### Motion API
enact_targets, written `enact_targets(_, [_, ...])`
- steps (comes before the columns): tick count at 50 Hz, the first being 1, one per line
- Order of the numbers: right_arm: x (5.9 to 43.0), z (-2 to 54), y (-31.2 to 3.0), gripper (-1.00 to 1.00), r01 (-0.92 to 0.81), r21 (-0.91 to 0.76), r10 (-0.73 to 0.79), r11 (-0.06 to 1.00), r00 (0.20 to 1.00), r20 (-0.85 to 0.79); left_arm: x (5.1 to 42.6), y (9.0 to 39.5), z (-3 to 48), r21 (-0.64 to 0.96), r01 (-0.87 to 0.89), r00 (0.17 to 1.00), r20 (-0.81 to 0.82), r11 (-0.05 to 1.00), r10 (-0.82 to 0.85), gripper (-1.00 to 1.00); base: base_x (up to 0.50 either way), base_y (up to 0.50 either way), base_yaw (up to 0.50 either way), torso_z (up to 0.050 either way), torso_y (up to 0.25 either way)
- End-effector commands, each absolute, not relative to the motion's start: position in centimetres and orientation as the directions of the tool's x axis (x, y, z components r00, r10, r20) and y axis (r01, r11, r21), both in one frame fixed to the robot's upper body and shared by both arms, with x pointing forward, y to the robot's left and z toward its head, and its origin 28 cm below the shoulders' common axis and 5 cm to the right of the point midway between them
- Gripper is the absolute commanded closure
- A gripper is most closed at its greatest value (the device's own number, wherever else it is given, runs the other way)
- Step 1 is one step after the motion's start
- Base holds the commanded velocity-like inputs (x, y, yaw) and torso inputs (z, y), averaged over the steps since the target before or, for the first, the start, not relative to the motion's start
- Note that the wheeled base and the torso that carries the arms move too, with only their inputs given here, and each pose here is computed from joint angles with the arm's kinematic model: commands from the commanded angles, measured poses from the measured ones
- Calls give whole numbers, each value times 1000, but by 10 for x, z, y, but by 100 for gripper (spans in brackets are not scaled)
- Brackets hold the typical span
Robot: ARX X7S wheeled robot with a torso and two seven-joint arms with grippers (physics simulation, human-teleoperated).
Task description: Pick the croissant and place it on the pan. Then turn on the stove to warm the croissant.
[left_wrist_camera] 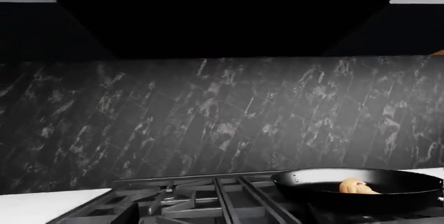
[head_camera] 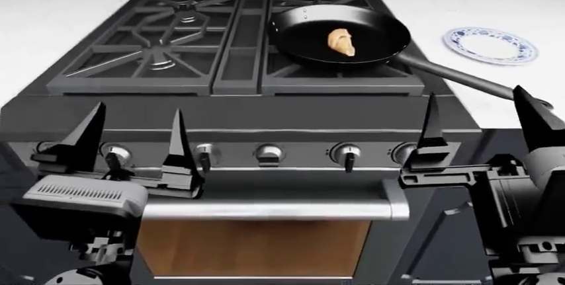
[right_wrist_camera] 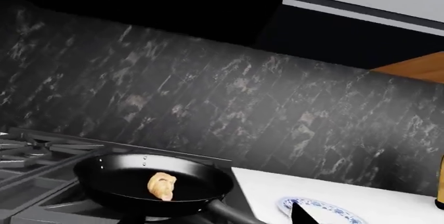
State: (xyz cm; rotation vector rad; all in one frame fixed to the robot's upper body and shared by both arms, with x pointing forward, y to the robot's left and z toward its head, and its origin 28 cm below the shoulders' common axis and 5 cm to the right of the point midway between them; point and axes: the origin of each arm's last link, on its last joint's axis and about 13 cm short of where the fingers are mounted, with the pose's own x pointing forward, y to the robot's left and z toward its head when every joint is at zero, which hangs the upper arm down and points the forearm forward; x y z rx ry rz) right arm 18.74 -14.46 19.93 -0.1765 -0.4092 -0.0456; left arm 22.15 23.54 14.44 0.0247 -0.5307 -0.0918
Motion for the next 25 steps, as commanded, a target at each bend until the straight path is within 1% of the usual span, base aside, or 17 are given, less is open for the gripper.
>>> enact_targets(1, [183,190,-148,-100,125,-225,-6,966,886,464,225,236,134,39,48,874,483,998,-61,-100,0,0,0,-50,0])
enact_targets(9, [185,184,-149,-100,53,-165,19,985,911,411,225,236,133,48,56,867,493,997,-72,-100,0,0,0,-50,0])
enact_targets(18, [185,180,-149,-100,-34,-34,43,999,944,328,221,234,136,47,96,848,519,994,-106,-100,0,0,0,-50,0])
enact_targets(25, [184,179,-150,-100,-62,5,57,998,950,308,219,234,138,42,121,838,531,992,-125,-100,0,0,0,-50,0])
